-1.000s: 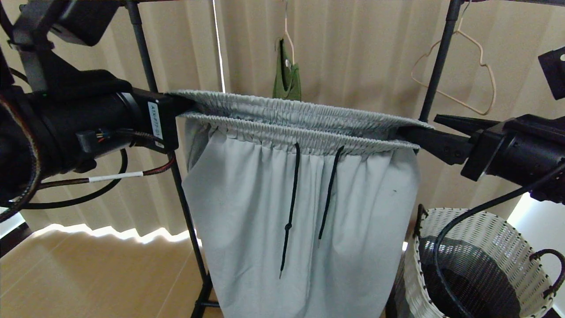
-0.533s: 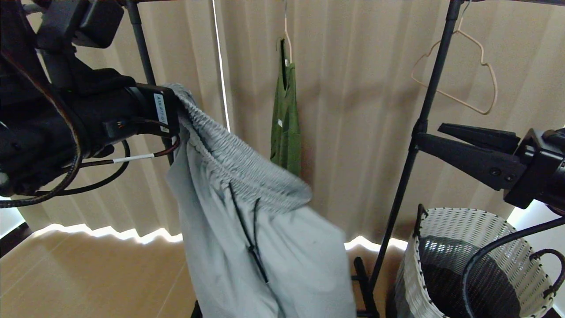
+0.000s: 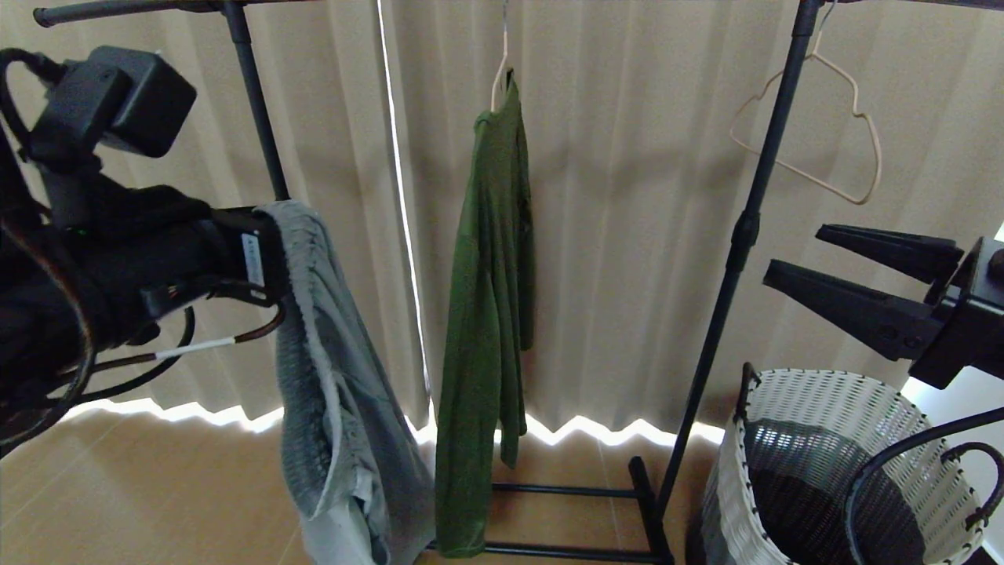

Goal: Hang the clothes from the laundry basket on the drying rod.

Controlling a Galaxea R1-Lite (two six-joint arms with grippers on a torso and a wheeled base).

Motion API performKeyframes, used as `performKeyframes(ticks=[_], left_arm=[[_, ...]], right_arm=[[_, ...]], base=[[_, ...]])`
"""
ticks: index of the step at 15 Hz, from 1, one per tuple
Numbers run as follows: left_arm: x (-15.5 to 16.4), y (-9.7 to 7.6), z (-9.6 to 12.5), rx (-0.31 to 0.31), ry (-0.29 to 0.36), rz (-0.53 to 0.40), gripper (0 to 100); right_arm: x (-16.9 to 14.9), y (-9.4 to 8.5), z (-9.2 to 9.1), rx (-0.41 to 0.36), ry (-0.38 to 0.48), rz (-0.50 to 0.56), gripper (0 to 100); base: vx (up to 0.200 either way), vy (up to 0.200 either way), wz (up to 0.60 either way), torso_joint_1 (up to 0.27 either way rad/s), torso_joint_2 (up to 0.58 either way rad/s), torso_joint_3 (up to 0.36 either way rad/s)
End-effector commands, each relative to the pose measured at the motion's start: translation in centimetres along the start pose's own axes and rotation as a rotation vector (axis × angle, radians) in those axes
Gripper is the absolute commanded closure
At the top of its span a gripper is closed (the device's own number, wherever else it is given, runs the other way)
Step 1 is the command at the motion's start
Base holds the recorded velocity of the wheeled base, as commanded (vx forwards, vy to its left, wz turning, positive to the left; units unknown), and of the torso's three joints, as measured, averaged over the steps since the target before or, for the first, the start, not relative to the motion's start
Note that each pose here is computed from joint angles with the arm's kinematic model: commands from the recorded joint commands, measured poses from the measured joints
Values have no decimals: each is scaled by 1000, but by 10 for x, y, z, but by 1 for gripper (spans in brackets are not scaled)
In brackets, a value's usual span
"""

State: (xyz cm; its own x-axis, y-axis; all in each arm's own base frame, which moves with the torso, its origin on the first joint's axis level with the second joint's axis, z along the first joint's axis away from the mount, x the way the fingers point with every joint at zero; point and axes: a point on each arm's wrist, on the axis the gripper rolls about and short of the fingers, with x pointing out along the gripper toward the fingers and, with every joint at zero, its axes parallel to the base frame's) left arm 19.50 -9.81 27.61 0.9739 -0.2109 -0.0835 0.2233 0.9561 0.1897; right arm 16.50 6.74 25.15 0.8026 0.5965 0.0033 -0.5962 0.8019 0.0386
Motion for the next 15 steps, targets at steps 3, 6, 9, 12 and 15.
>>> performKeyframes(ticks=[3, 6, 9, 12, 15], left_arm=[[-66, 14, -38, -14, -1, 0, 100], [-93, 18, -64, -17, 3, -57, 100], [-98, 24, -62, -68, -24, -89, 100], [-89, 27, -73, -75, 34, -62, 100], [-89, 29, -80, -111, 60, -36, 100]], right_arm=[[-15, -19, -15, -68, 44, -265, 0], [-28, -17, -22, -66, 45, -377, 0], [-45, -10, -29, -100, 39, -378, 0], [-45, -13, -41, -85, 84, -385, 0], [-50, -13, -61, -69, 143, -388, 0]], base=[[0, 0, 0, 0, 0, 0], [0, 0, 0, 0, 0, 0], [0, 0, 0, 0, 0, 0], [0, 0, 0, 0, 0, 0], [0, 0, 0, 0, 0, 0]])
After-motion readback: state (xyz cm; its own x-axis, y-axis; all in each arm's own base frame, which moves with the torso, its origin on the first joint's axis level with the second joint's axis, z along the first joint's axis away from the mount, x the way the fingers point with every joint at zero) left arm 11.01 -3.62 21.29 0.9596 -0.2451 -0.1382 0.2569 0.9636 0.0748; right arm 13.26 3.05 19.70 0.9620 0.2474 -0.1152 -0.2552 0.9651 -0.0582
